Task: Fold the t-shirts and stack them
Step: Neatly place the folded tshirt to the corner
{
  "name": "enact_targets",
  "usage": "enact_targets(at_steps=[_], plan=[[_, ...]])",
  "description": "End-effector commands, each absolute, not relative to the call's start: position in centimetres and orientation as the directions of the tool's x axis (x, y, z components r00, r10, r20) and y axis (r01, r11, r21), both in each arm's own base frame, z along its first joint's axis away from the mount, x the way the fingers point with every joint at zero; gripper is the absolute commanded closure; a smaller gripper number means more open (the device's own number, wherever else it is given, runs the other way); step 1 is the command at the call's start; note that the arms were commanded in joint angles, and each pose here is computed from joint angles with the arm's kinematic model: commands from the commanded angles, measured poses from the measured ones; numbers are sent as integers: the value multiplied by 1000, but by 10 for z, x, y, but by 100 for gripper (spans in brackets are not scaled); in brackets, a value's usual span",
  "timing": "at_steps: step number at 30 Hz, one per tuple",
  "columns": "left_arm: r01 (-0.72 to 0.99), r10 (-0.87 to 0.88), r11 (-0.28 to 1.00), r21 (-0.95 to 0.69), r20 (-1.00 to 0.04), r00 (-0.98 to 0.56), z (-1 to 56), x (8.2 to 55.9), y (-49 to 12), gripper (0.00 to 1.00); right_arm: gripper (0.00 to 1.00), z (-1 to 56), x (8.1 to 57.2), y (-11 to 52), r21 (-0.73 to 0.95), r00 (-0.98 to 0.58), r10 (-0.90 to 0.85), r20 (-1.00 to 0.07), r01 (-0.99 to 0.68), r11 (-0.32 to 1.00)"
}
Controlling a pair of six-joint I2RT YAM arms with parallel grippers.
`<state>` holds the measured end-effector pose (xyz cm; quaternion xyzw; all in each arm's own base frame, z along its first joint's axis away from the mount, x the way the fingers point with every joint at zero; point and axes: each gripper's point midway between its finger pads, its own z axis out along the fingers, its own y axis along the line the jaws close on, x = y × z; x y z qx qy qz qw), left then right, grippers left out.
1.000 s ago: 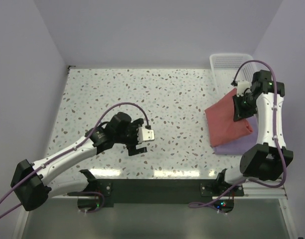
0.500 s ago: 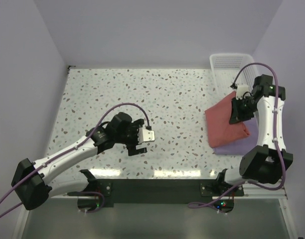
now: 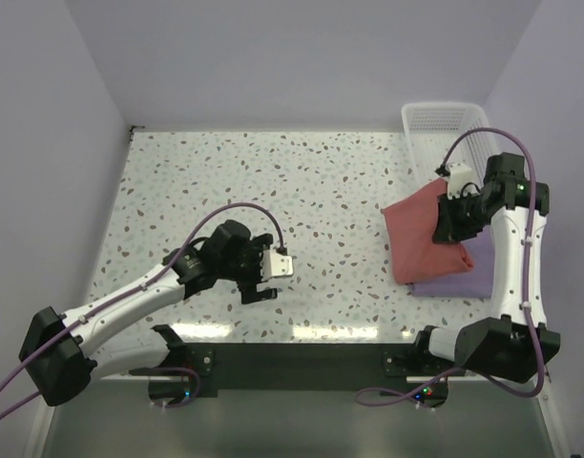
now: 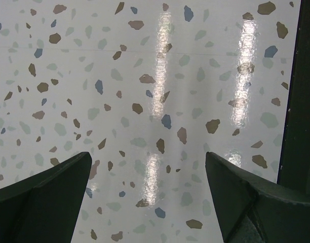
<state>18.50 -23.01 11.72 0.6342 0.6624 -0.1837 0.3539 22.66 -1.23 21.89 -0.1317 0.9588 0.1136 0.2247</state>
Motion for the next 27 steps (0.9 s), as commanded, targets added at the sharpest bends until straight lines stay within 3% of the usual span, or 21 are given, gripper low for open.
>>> enact_targets(at_steps=[1, 27], plan=[[969, 708, 110, 223, -701, 81, 118, 183, -227, 0, 100, 217, 169, 8, 282, -934, -197, -299, -284, 916], [973, 726, 69, 221, -680, 103, 108, 181, -226, 0, 100, 189, 198, -57, 173, -964, -247, -95, -260, 950]])
